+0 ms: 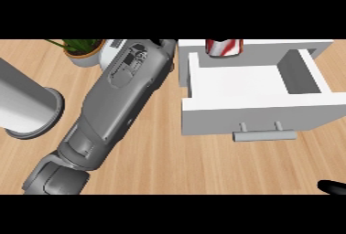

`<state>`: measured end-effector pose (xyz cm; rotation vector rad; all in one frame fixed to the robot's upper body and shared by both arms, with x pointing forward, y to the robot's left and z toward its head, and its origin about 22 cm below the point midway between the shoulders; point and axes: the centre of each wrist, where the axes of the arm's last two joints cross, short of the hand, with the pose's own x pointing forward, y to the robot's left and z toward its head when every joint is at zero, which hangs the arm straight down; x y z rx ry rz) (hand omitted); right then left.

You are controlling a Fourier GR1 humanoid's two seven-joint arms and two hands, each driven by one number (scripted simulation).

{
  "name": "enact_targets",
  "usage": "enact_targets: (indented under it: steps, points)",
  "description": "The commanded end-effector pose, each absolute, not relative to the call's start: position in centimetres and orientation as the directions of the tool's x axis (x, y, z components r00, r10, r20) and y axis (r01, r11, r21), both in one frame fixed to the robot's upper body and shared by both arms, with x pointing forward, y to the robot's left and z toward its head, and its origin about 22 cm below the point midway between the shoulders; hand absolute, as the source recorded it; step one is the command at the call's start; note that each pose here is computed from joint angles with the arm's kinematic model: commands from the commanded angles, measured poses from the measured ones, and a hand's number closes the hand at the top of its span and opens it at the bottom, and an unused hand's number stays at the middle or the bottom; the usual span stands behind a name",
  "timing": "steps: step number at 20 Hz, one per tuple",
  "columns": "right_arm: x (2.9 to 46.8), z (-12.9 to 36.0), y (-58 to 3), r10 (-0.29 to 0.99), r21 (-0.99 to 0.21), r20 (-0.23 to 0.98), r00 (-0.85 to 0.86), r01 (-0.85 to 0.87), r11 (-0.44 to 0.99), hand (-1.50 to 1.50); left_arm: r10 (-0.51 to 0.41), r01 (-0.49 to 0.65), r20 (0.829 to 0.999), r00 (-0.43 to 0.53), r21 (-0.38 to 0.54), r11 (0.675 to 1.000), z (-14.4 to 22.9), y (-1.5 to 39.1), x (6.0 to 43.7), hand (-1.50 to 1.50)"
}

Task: Pick up the can, place it into the drawer and close the drawer

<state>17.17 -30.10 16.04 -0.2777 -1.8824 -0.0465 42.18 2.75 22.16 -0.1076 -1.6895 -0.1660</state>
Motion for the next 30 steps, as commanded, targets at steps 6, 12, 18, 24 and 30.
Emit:
enact_targets:
  steps: [6, 12, 18, 24, 30]
  points:
    - [18.1, 16.1, -29.8, 0.162, -0.097, 0.936, -0.313, 0.212, 0.972, -1.50, -0.081, 0.174, 0.991, -0.104, 0.099, 0.980, 25.8, -1.3, 42.3, 1.50]
    - [19.4, 17.9, -28.9, 0.161, -0.102, 0.927, -0.338, 0.184, 0.978, -1.50, -0.130, 0.128, 0.982, -0.135, 0.147, 0.981, 27.4, -2.6, 42.6, 1.50]
    - [18.3, 17.5, -29.4, 0.169, -0.115, 0.933, -0.318, 0.180, 0.977, -1.50, -0.150, 0.021, 0.979, -0.135, 0.154, 0.988, 25.0, -1.9, 43.3, -1.50]
    - [19.7, 17.8, -28.7, 0.172, -0.123, 0.921, -0.350, 0.158, 0.980, -1.50, -0.158, -0.049, 0.978, -0.137, 0.152, 0.987, 25.4, -2.1, 43.4, -1.50]
    - [20.3, 18.6, -28.5, 0.303, -0.270, 0.871, -0.388, 0.138, 0.953, -1.50, -0.128, -0.066, 0.980, -0.153, 0.119, 0.991, 25.2, -2.1, 43.5, -1.50]
